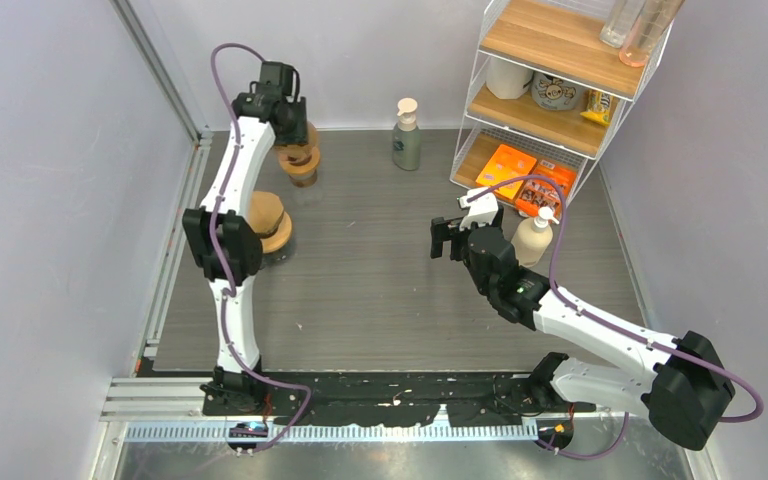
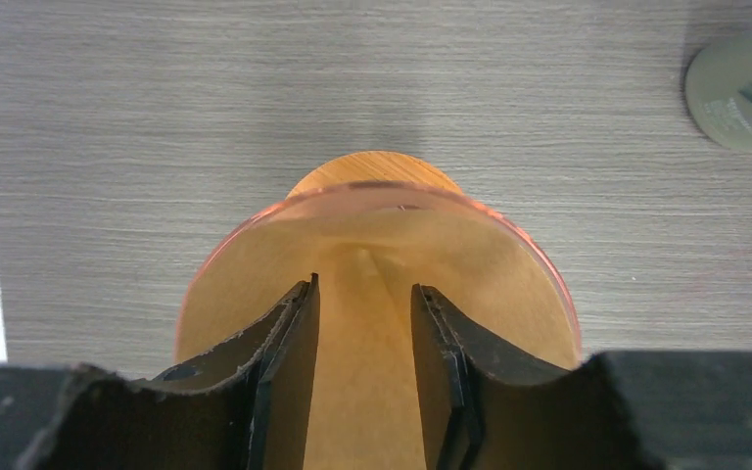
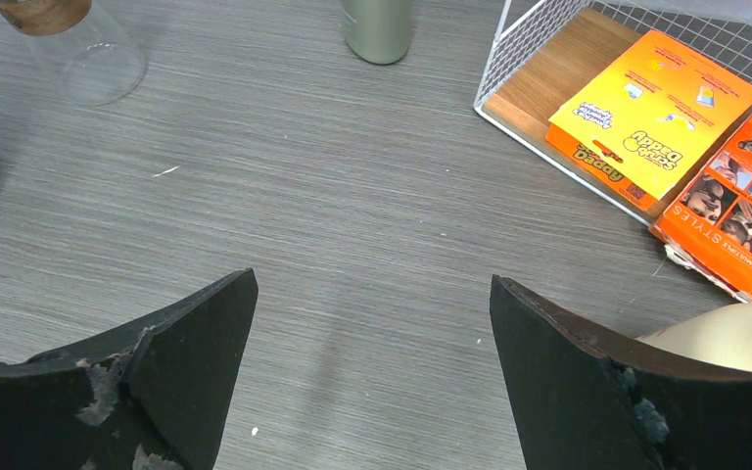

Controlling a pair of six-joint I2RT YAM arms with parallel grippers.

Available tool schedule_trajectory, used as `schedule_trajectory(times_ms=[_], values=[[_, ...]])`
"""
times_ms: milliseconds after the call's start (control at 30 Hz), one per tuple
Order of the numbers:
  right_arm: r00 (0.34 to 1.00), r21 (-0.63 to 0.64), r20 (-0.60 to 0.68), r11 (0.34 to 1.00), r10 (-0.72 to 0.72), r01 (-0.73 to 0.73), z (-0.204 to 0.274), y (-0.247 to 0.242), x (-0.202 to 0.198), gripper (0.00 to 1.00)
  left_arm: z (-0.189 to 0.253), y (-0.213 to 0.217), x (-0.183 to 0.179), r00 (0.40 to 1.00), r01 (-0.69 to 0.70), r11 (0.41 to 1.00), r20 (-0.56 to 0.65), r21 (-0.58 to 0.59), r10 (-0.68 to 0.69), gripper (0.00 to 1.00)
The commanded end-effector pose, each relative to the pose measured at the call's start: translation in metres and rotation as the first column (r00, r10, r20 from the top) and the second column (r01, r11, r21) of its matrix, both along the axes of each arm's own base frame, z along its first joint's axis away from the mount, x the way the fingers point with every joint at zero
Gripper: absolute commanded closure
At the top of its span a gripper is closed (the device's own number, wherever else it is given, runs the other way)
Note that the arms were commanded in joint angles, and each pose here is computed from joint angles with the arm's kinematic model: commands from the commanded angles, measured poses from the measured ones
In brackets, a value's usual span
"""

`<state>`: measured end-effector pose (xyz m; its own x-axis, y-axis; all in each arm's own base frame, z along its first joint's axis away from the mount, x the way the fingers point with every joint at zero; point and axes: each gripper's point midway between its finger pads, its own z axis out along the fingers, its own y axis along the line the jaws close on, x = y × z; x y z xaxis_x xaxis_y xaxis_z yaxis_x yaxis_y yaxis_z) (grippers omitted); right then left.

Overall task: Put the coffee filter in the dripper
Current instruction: Place the coffee filter in the coffee dripper, then reset both arms

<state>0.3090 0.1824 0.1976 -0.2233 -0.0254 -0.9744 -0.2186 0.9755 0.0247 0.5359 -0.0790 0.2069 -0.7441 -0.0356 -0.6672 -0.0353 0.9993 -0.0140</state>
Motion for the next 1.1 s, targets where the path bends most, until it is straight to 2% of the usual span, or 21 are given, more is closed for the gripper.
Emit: schedule_trajectory(times_ms=[0,167,267,333,367,467,633,800,1067], values=[[0.998,0.053,0.056,0.999,-0.011,0.008,0.028,0.003,0.006,0.05,0.089,0.007,-0.016,0.983,0.003,1.000,0.182,0.007,-0.004,0.54],[0.998,0.064,0.063,0.998,-0.030,0.026,0.031,-0.002,0.005,0.05,0.118,0.008,-0.037,0.973,0.010,1.000,0.231,0.025,-0.015,0.37],[0.996,0.084,0.069,0.995,-0.063,0.057,0.035,-0.008,0.004,0.05,0.136,0.005,-0.056,0.964,0.030,1.000,0.264,0.003,-0.029,0.20],[0.993,0.113,0.064,0.989,-0.101,0.094,0.036,-0.014,0.004,0.05,0.152,0.002,-0.075,0.949,0.044,0.998,0.312,-0.034,-0.032,0.05],[0.990,0.121,0.062,0.985,-0.130,0.122,0.037,-0.019,0.004,0.05,0.160,0.001,-0.080,0.937,0.043,0.997,0.349,-0.060,-0.020,0.01],[0.981,0.157,0.046,0.971,-0.188,0.179,0.037,-0.033,0.002,0.04,0.167,-0.003,-0.109,0.907,0.058,0.992,0.422,-0.114,-0.005,0.01],[0.967,0.195,0.045,0.952,-0.250,0.237,0.036,-0.052,-0.001,0.04,0.150,-0.008,-0.173,0.853,0.090,0.973,0.521,-0.212,0.035,0.00],[0.957,0.168,0.050,0.947,-0.287,0.275,0.030,-0.064,-0.005,0.04,0.094,-0.021,-0.234,0.848,0.167,0.952,0.530,-0.257,-0.005,0.00],[0.939,0.167,0.084,0.934,-0.333,0.316,0.033,-0.076,-0.006,0.05,0.060,0.004,-0.284,0.823,0.111,0.941,0.561,-0.319,0.093,0.00]])
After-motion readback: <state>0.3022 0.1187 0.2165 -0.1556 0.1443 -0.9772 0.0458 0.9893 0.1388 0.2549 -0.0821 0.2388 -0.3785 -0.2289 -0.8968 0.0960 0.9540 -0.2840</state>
